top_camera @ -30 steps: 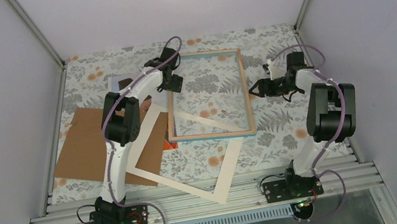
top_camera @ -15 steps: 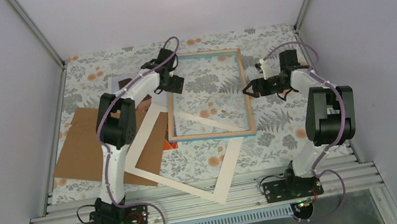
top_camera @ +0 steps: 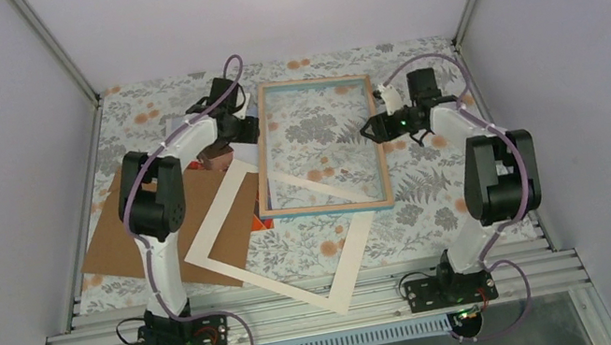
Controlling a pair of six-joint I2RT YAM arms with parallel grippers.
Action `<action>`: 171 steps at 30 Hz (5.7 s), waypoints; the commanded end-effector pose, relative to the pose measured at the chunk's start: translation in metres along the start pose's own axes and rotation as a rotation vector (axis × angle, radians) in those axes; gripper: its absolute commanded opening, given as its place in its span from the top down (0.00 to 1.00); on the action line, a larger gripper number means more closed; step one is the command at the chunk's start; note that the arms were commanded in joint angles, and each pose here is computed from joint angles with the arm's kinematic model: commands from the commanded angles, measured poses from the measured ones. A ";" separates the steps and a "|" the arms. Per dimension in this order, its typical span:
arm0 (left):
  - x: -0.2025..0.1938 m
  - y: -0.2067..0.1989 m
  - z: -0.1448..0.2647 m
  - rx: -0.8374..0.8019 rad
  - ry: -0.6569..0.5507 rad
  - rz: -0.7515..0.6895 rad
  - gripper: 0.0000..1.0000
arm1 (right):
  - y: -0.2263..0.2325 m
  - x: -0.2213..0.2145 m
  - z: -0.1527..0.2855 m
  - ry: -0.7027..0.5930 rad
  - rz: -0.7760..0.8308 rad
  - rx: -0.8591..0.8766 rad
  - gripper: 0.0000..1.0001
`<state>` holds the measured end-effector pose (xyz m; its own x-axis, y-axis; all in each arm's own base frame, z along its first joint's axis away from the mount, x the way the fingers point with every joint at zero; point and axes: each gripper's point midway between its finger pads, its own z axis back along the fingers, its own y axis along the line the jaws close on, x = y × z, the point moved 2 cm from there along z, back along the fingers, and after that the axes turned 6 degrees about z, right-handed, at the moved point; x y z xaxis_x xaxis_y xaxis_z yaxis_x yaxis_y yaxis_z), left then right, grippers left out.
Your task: Put the photo into the frame
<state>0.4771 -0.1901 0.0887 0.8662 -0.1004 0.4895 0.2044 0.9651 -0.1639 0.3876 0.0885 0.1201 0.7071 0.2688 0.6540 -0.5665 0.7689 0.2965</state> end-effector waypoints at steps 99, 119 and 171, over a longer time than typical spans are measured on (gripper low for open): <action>-0.072 0.051 0.007 -0.635 0.140 0.001 0.36 | 0.006 0.042 0.028 -0.086 0.177 0.094 0.34; -0.040 0.017 0.060 -0.775 0.075 0.030 0.97 | -0.036 0.007 0.014 0.006 0.078 -0.038 0.38; 0.106 0.075 0.370 -0.065 -0.668 -0.121 0.98 | -0.118 -0.047 0.016 0.167 -0.048 -0.383 0.49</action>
<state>0.4186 -0.0474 0.3975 0.4976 -0.0432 0.8663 0.3644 0.9168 -0.1636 0.4133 -0.0196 0.0642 0.8138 0.2884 0.5046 -0.3527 0.9351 0.0344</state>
